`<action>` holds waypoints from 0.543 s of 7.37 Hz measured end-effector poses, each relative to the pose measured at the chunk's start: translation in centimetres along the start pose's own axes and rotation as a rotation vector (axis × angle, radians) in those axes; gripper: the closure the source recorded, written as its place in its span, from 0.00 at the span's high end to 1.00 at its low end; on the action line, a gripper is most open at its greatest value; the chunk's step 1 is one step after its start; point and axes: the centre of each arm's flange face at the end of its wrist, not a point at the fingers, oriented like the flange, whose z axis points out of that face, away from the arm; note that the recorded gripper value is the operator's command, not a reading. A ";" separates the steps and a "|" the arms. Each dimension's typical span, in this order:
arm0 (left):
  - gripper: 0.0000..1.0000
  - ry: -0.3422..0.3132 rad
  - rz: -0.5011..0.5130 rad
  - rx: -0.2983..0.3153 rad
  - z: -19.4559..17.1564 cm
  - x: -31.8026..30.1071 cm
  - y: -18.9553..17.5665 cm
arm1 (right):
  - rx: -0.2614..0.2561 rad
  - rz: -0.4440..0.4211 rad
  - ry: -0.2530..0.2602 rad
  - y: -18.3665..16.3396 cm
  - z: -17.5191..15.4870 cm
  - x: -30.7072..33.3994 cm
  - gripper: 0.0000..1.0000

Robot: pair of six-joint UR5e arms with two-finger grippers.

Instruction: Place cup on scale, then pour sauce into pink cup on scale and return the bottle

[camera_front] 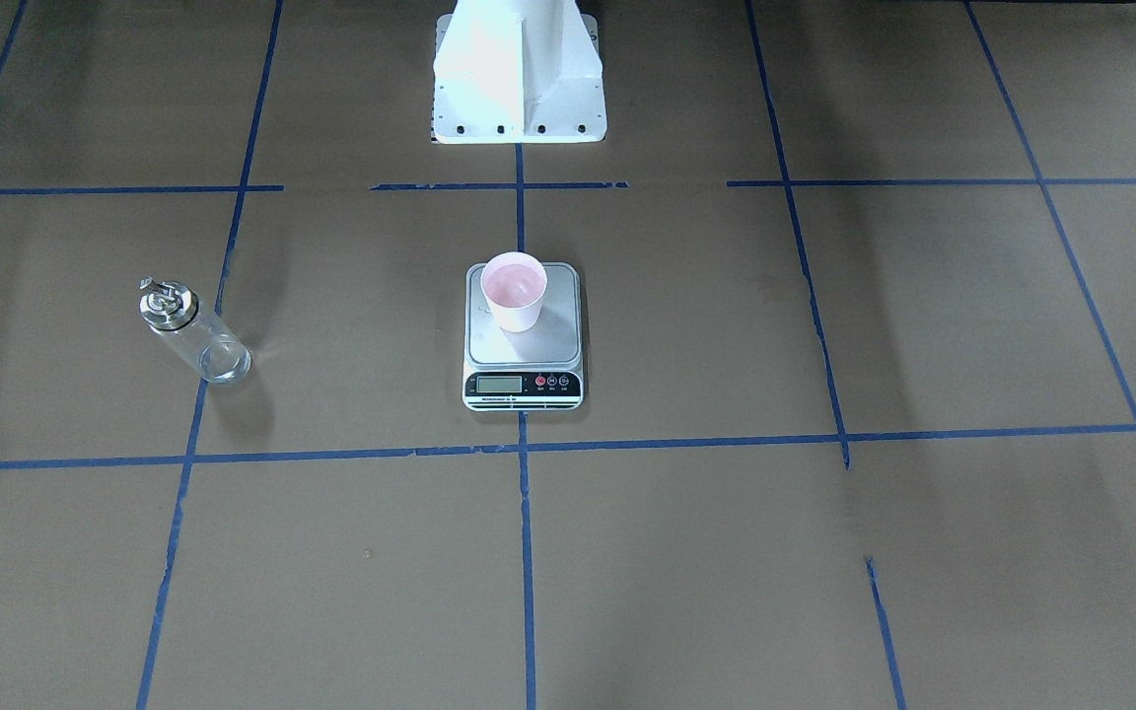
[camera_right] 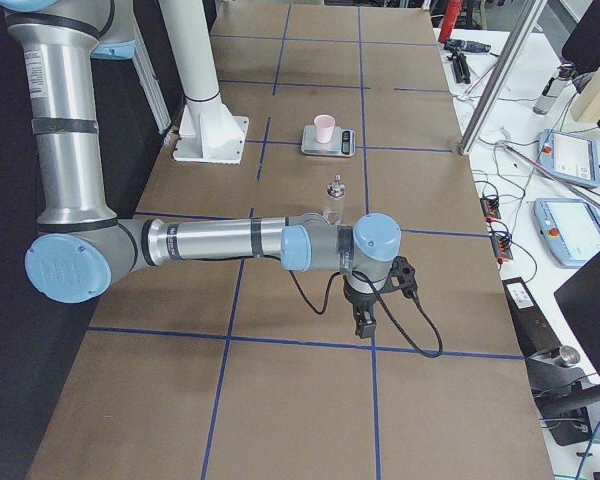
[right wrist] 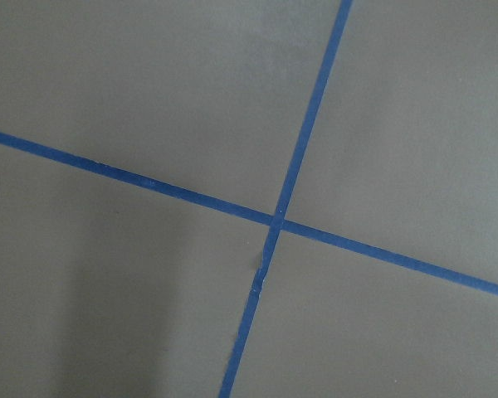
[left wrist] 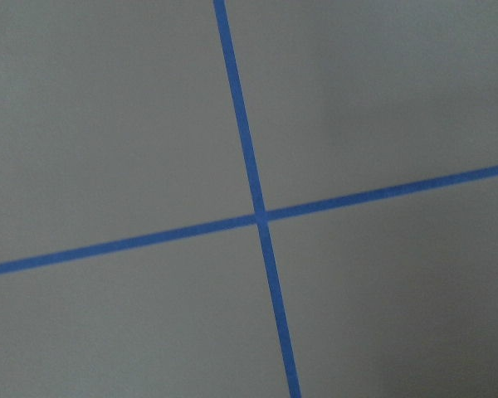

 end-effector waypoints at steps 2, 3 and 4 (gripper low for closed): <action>1.00 -0.117 0.028 0.013 -1.1 0.4 0.7 | -0.015 0.023 -0.009 0.2 0.5 0.3 1.00; 1.00 -0.167 0.021 0.005 -1.2 0.0 0.9 | -0.017 0.027 -0.011 0.4 0.6 0.4 1.00; 1.00 -0.186 0.003 -0.009 -1.1 -0.3 1.3 | -0.018 0.029 -0.012 0.5 0.7 0.4 1.00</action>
